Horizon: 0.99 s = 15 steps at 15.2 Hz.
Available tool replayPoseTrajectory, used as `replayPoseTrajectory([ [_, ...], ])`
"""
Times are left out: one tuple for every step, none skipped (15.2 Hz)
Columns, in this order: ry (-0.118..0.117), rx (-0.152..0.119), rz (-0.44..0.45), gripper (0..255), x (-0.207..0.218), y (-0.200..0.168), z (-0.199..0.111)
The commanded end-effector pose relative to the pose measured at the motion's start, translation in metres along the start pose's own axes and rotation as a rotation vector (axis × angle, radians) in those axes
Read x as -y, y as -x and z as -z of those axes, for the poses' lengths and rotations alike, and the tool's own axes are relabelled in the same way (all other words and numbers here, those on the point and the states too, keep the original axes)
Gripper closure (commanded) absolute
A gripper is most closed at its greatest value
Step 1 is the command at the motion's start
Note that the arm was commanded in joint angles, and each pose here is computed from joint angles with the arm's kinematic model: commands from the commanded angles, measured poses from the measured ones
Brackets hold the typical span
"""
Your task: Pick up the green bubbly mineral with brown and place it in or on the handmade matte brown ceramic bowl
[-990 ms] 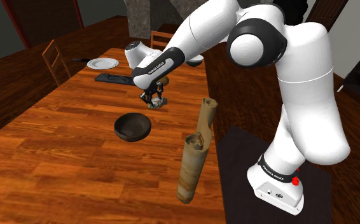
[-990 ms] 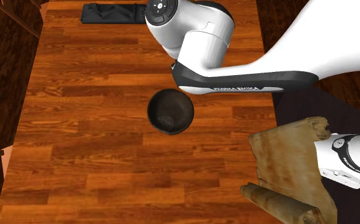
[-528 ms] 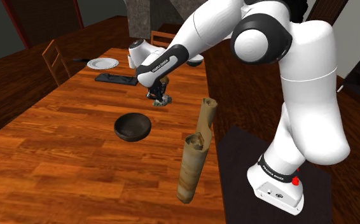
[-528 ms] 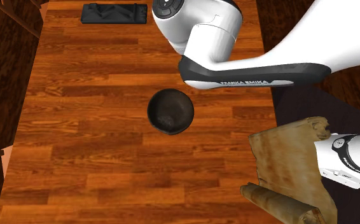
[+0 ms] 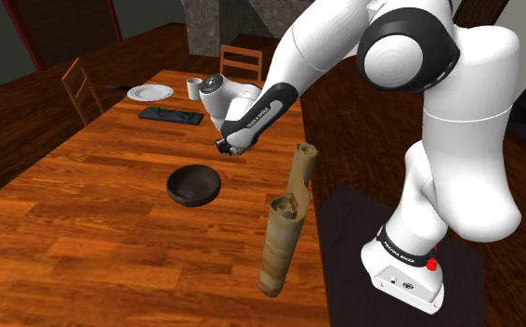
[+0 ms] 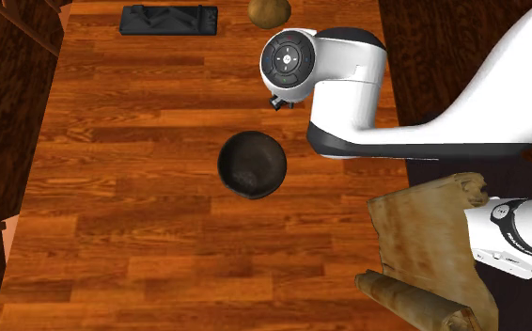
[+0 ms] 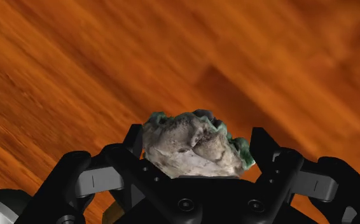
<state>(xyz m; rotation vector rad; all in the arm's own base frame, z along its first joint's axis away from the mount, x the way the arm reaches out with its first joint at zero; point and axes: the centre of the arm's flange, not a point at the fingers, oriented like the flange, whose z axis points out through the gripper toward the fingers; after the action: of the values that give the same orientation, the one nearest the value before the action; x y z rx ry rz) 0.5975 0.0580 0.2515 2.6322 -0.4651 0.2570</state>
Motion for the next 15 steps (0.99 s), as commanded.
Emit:
replayPoseTrajectory([
  [-0.003, -0.028, -0.043, 0, -0.001, 0.006, -0.010],
  [-0.003, -0.028, -0.043, 0, -0.001, 0.006, -0.015],
  [-0.003, -0.028, -0.043, 0, -0.001, 0.006, -0.020],
  [-0.003, -0.028, -0.043, 0, -0.001, 0.006, -0.026],
  [-0.003, -0.028, -0.043, 0, -0.001, 0.006, -0.031],
  [-0.003, -0.028, -0.043, 0, -0.001, 0.006, -0.034],
  [-0.003, -0.028, -0.043, 0, -0.001, 0.006, -0.034],
  [-0.003, -0.028, -0.043, 0, -0.001, 0.006, -0.034],
  [-0.003, -0.028, -0.043, 0, -0.001, 0.006, -0.034],
  [-0.003, -0.028, -0.043, 0, -0.001, 0.006, -0.034],
  [-0.003, -0.028, -0.043, 0, -0.001, 0.006, -0.034],
  [-0.003, -0.028, -0.043, 0, -0.001, 0.006, -0.034],
  [-0.003, -0.028, -0.043, 0, -0.001, 0.006, -0.034],
  [-0.003, -0.028, -0.043, 0, -0.001, 0.006, -0.034],
  [-0.003, -0.028, -0.043, 255, -0.001, 0.006, -0.034],
])
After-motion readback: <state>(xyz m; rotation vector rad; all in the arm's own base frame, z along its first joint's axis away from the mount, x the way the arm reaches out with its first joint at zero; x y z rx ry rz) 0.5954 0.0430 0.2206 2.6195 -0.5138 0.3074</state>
